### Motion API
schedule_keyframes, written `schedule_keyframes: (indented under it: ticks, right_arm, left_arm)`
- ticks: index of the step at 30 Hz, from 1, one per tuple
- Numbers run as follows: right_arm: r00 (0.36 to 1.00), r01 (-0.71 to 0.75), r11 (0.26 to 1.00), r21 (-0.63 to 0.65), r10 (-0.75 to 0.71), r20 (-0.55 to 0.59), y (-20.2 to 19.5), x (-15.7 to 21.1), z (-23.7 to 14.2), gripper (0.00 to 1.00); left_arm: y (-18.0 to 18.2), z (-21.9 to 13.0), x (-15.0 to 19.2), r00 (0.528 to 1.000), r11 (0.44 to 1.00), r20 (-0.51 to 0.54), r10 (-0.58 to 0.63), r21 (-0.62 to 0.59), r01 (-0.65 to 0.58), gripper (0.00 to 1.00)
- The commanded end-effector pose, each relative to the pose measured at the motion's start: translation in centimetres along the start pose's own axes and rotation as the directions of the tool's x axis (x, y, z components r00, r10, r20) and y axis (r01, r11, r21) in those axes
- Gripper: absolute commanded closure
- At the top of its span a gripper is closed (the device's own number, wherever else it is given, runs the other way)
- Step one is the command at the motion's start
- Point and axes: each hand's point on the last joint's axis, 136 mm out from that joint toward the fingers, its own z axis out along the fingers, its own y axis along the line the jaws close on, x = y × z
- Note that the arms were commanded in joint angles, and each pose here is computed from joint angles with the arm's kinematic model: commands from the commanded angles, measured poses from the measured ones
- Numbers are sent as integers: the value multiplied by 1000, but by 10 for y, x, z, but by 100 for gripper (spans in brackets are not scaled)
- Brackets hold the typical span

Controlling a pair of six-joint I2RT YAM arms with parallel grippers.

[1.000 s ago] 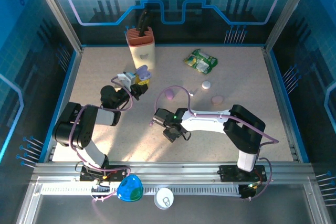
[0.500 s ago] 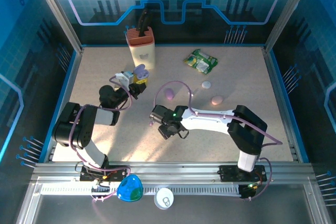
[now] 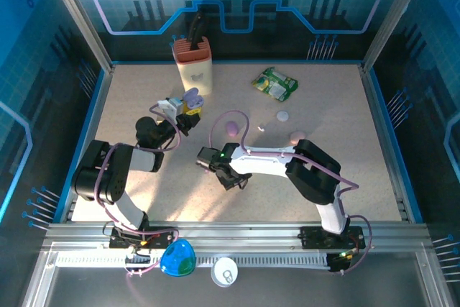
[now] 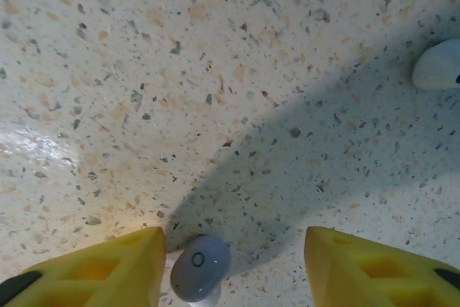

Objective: Insert the wireless bluetooth earbuds into the charging case

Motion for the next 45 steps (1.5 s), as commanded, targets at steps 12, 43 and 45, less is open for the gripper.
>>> schedule_keyframes:
  ticks: [12, 43, 45]
  right_arm:
    - [997, -9, 997, 75, 15, -80, -15, 22, -1, 52]
    - [989, -72, 923, -379, 114, 91, -13, -1, -29, 48]
    - [983, -99, 878, -469, 161, 93, -16, -4, -30, 49]
  left_arm:
    - [-3, -4, -20, 999, 1000, 51, 19, 11, -19, 67]
    - [-5, -6, -18, 999, 1000, 46, 23, 15, -23, 67]
    - [-5, -6, -18, 999, 1000, 46, 23, 17, -23, 67]
